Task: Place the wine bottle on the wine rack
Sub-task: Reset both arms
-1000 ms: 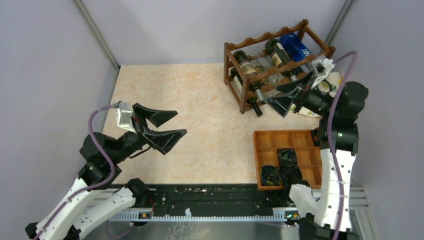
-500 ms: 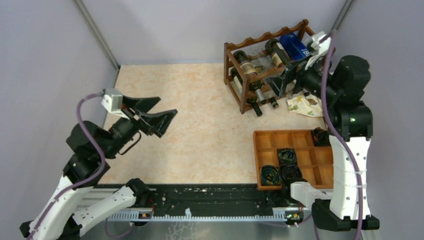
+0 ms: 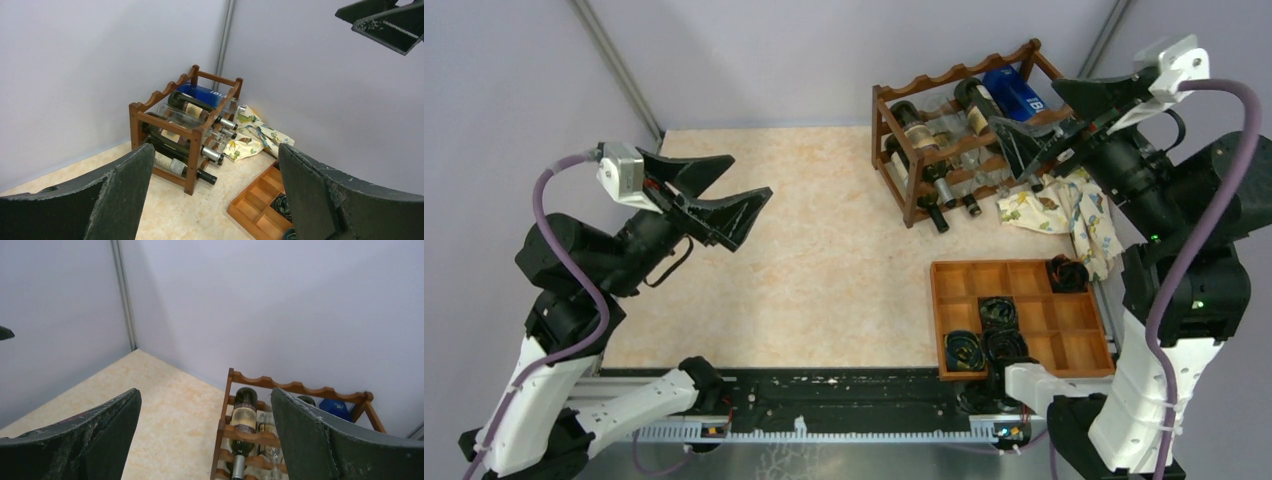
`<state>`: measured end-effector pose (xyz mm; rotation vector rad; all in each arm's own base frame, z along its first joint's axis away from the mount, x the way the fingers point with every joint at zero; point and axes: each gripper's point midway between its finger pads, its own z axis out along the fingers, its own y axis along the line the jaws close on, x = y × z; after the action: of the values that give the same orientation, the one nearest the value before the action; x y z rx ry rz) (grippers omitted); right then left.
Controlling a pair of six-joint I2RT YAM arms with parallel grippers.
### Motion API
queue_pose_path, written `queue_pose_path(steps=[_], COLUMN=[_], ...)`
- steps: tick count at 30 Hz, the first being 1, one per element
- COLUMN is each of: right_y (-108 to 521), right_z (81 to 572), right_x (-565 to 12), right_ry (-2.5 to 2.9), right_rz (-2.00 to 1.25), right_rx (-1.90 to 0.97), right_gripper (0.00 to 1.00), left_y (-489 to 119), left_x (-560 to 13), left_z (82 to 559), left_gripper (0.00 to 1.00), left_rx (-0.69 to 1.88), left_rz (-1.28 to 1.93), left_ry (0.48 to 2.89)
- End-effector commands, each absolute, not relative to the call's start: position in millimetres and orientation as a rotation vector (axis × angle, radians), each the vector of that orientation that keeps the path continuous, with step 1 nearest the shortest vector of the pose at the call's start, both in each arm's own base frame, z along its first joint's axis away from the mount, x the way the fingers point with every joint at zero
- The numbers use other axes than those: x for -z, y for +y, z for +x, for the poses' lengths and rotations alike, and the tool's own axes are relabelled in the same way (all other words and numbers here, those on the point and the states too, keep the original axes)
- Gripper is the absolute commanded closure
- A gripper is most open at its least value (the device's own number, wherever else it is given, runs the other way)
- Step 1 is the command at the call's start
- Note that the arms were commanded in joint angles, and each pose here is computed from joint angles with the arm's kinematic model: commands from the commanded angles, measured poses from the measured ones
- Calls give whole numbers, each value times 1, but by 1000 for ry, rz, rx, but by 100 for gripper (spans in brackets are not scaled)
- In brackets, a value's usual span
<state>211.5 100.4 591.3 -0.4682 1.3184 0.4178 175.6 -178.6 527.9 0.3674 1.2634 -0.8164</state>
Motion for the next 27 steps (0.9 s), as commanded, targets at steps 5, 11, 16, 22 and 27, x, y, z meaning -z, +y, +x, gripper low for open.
queue_pose_path(steps=[5, 11, 16, 22, 27], right_y=[71, 65, 59, 56, 56], right_z=[197, 186, 190, 194, 192], right_x=[-624, -636, -638, -635, -630], right_ry=[1251, 1217, 1218, 1228, 1232], right_rz=[-287, -281, -264, -258, -261], right_rx=[-306, -272, -235, -215, -212], right_gripper=[2, 2, 1, 2, 2], left_y=[-178, -176, -176, -180, -182], left_x=[-556, -566, -571, -571, -569], left_z=[149, 141, 141, 142, 141], left_gripper=[1, 1, 1, 1, 1], left_rx=[924, 948, 940, 936, 959], left_rz=[411, 410, 418, 437, 441], left_ry=[1157, 1122, 1109, 1101, 1085])
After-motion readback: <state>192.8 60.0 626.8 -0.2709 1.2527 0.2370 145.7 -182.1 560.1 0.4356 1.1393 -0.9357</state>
